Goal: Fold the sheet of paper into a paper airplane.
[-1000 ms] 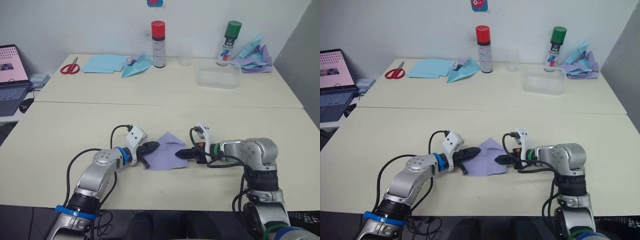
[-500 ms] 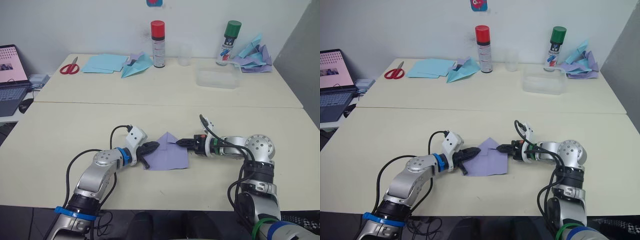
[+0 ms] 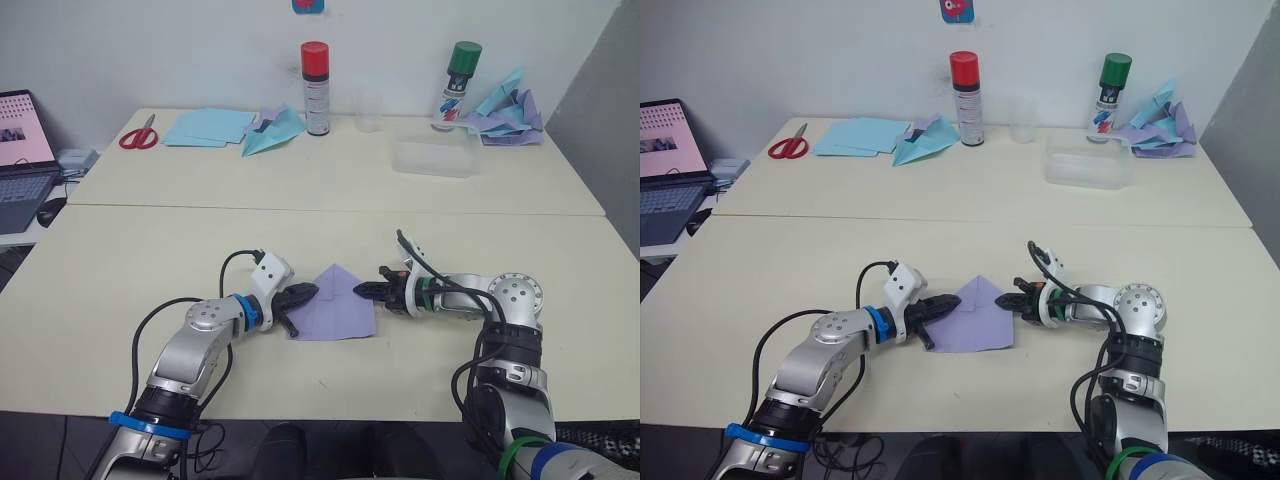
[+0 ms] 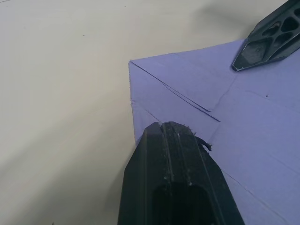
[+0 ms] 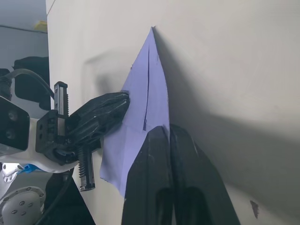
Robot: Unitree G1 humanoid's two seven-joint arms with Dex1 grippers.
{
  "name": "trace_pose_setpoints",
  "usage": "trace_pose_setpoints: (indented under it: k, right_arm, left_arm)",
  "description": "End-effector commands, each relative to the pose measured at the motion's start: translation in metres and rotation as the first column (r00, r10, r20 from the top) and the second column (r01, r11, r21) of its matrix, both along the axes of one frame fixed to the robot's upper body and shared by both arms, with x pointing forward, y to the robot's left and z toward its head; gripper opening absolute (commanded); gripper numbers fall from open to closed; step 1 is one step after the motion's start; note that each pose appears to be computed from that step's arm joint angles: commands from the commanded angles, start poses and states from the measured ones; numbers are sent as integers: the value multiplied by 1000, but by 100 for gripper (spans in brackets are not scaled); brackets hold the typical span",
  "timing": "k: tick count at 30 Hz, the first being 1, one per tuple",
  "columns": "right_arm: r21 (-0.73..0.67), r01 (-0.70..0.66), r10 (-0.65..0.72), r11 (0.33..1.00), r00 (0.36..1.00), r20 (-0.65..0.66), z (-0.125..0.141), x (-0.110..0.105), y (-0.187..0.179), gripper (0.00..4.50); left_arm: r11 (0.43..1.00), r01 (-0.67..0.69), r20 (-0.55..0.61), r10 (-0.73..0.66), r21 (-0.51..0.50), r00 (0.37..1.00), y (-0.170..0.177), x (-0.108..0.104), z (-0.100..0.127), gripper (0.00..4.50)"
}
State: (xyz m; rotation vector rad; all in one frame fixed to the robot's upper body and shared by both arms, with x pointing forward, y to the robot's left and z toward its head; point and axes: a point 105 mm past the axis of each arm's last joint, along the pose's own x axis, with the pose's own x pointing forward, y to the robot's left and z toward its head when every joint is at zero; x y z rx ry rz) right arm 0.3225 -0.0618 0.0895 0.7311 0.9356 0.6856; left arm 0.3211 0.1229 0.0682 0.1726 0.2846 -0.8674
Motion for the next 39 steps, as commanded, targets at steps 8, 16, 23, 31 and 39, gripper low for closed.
trace_pose_setpoints:
  k: [8,16,23,31,39]
  right_arm:
    - [60,-86,80,994,991,106,29,-4,16,3]
    - [79,-121,113,990,988,101,31,-8,39,3]
    - [52,-115,110,992,990,90,24,-5,49,20]
    - [107,-104,92,989,989,114,33,-2,53,242]
    - [204,-99,77,974,991,112,46,-1,59,242]
  left_arm:
    - [998,-29,-60,32,55,998,10,0,-18,0]
    - [999,-5,-59,8,50,998,3,1,-16,0]
    - [999,-2,-60,5,51,998,3,0,-16,0]
    - [998,-12,-62,16,58,998,7,-3,-18,0]
    - [998,-15,-61,19,59,998,7,-2,-18,0]
